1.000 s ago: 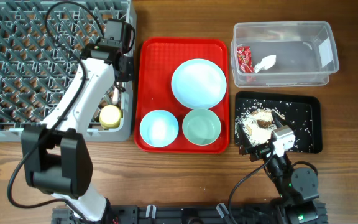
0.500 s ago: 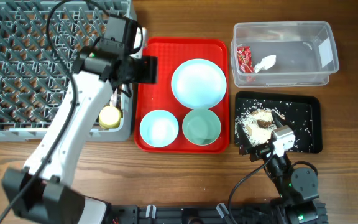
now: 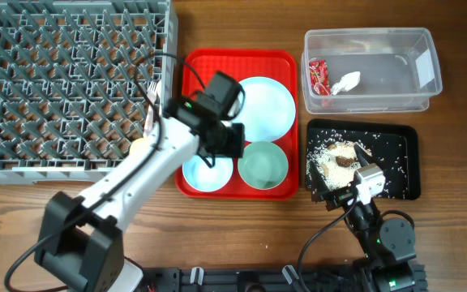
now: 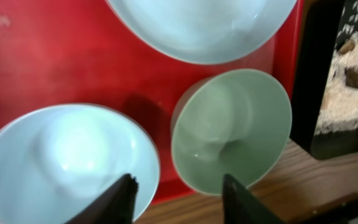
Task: Sort waste into correct bins and load items into the dishwasher rack
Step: 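Carry the white fork over the rack and release it, then lower the left gripper onto the small green bowl rim and grasp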
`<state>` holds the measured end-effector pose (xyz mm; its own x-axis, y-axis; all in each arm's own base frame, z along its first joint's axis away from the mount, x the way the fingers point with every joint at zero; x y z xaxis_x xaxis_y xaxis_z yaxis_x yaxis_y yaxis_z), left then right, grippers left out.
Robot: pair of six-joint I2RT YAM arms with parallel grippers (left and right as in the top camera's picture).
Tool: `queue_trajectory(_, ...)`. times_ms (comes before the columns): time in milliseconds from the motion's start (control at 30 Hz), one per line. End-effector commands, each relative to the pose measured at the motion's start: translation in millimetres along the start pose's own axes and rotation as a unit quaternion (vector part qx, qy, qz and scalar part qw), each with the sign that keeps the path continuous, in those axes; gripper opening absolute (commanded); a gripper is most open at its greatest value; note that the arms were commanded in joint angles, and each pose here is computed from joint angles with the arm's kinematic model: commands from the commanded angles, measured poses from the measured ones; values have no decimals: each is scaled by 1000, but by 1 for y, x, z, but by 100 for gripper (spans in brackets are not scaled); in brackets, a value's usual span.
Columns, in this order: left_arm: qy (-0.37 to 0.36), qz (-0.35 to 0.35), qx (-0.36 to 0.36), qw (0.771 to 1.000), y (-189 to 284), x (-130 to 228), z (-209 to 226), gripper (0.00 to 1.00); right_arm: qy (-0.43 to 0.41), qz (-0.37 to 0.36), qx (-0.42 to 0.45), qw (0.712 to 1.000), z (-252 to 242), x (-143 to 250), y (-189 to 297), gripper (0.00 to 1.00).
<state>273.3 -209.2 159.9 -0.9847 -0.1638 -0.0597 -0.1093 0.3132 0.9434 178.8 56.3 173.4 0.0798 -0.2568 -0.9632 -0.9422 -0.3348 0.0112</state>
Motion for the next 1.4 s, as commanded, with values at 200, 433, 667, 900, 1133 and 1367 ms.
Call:
queue_trajectory(200,-43,-18,-38,998,-45,30,-12,35,-6,-10,-2,1000,0,-3,1,100)
queue_trajectory(433,-28,-41,-101,994,-75,25,1,34,-6,-11,-2,1000,0,-3,1,100)
queue_trajectory(667,-29,-16,-42,999,-60,27,-22,31,-6,-11,-2,1000,0,-3,1,100)
queue_trajectory(900,-33,-59,-46,997,-25,19,-28,37,-6,-11,-2,1000,0,-3,1,100)
queue_trajectory(1133,-33,-104,-111,988,-32,7,-13,40,-6,-11,-2,1000,0,-3,1,100)
queue_trajectory(1367,-34,-57,-135,989,-72,11,-6,40,-6,-11,-2,1000,0,-3,1,100)
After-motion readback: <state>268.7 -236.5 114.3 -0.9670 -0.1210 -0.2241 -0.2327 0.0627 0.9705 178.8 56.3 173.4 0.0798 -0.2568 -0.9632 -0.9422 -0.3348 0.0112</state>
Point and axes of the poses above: each gripper's point midway between its finger pads, its own y axis back along the fingers, its own z axis along the line the jaws close on, x = y × z, the point moved 6 cm from there along y, back along the fingers, and after that the axes turned 15 degrees about y, right-handed, at the moved point
